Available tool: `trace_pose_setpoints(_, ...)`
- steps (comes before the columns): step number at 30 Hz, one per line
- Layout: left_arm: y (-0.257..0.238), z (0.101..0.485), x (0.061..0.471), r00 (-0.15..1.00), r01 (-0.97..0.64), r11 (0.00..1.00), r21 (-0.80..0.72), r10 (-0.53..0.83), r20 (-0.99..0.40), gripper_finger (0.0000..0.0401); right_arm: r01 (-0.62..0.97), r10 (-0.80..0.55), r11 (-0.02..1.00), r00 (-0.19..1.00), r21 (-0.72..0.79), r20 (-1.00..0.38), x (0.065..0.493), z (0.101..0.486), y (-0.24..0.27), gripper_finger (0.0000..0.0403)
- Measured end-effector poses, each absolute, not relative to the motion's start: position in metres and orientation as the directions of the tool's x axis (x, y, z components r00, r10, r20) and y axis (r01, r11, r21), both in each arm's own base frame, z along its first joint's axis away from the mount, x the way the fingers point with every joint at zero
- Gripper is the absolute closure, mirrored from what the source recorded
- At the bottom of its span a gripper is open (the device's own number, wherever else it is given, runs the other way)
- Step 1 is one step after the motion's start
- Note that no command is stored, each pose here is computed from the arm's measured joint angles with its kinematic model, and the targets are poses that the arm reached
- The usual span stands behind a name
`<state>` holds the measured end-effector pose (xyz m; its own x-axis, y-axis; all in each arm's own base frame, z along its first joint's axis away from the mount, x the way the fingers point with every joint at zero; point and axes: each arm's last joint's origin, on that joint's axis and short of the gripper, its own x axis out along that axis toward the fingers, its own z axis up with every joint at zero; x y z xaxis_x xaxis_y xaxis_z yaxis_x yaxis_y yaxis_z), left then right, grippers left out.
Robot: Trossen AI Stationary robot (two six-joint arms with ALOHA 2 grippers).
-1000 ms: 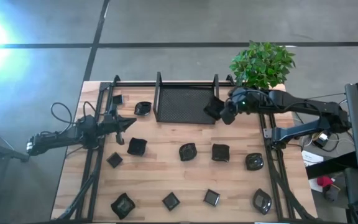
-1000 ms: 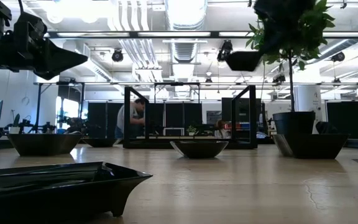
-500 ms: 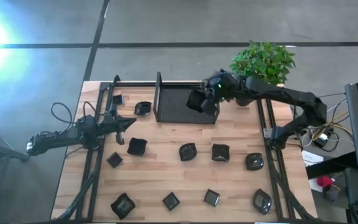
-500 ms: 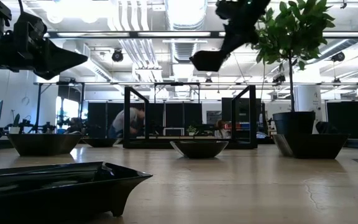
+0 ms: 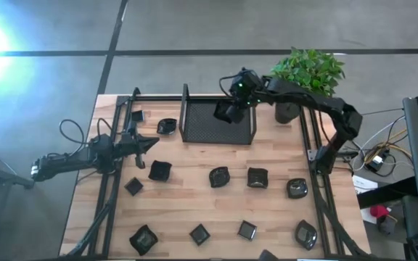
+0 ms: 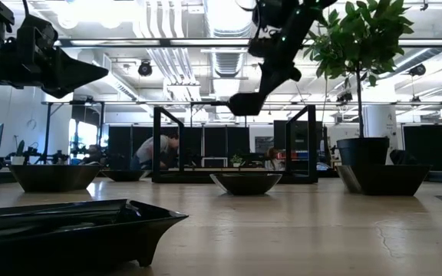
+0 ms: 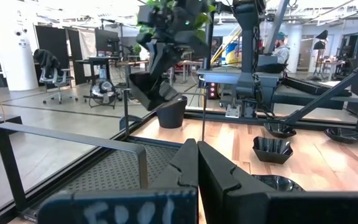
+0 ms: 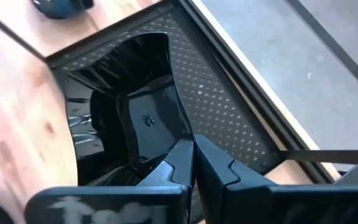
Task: Pick & Place Mini shaped plates
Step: Put the black distorted square plate on the shelf
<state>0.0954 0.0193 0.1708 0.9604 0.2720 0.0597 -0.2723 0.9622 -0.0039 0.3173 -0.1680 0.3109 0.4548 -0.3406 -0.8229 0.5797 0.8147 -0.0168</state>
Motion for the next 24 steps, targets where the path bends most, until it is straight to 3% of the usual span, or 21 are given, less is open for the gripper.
trace_pose_setpoints(10, 0.019, 0.171, 0.095, 0.961, -0.272, 0.962, -0.003, 0.272, 0.060, 0.0401, 0.544, -0.336, 0.836, 0.393, -0.079, -0.856, 0.329, 0.284, -0.199, 0.0394)
trace_pose_setpoints(15, 0.019, 0.171, 0.095, 0.961, -0.272, 0.962, -0.002, 0.272, 0.059, 0.0401, 0.496, -0.248, 0.868, 0.383, -0.029, -0.890, 0.332, 0.261, -0.214, 0.0394)
trace_pose_setpoints(24, 0.019, 0.171, 0.095, 0.961, -0.270, 0.963, -0.002, 0.269, 0.059, 0.0401, 0.532, -0.235, 0.846, 0.308, -0.038, -0.922, 0.329, 0.231, -0.239, 0.0394)
